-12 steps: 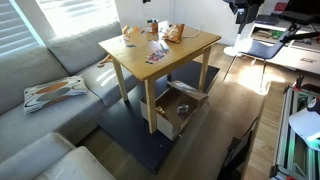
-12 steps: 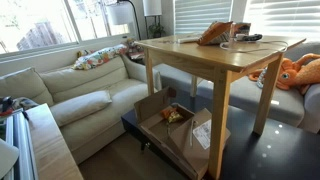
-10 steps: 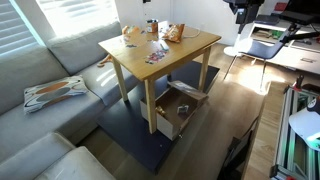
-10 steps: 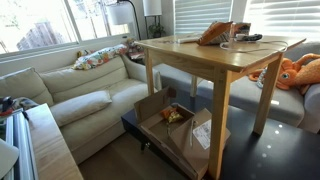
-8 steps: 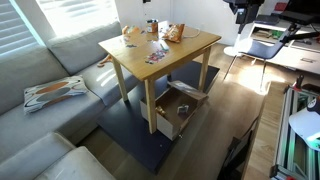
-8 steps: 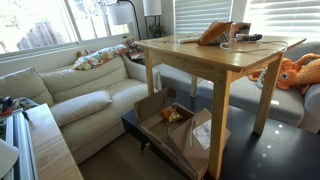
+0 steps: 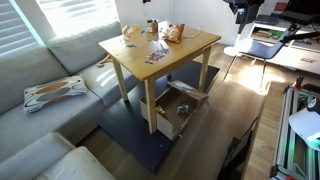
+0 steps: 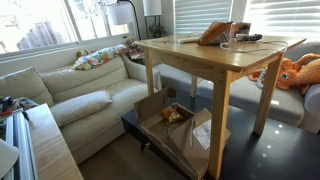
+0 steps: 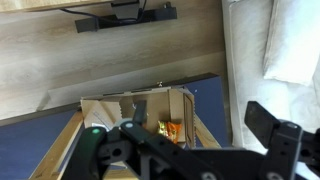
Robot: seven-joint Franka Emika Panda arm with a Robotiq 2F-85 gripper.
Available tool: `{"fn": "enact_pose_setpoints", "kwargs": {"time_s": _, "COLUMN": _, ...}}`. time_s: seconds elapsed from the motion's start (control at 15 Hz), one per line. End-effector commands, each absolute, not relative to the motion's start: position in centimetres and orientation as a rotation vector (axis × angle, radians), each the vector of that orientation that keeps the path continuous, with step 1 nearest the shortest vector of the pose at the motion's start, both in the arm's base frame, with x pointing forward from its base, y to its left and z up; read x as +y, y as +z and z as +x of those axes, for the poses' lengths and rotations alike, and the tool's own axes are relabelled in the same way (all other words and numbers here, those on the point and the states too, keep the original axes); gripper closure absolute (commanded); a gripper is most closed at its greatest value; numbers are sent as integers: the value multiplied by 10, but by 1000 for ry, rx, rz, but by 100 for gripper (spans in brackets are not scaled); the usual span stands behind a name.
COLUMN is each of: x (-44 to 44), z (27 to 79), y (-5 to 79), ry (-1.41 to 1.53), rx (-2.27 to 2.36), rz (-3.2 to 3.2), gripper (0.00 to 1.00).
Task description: Move the snack packet from the table to the box
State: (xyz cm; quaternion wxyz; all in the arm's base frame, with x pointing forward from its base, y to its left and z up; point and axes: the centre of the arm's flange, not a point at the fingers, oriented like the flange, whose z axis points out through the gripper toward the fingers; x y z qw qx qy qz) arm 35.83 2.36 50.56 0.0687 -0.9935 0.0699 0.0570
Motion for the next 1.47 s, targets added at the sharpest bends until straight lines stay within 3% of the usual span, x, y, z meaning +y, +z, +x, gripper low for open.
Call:
{"fn": "enact_pose_setpoints", "kwargs": {"time_s": 0.0, "x": 24, "z": 358, "y": 506, "ry": 172, "rx": 211, "rz": -2992, "gripper": 0}}
{"fn": "enact_pose_setpoints", "kwargs": {"time_s": 0.6, "x": -109, "z": 470, "y": 555, "ry": 51, "rx": 180, "rz": -2820, "gripper": 0}}
{"fn": "enact_pose_setpoints", "kwargs": {"time_s": 1.07, "x": -177, "z": 585, "y": 512, "ry": -32, "rx": 176, "rz": -2700, "gripper": 0}}
{"fn": "enact_pose_setpoints", "kwargs": {"time_s": 1.4, "x": -235, "z": 633, "y": 473, "ry": -58, "rx": 192, "rz": -2725, "gripper": 0}}
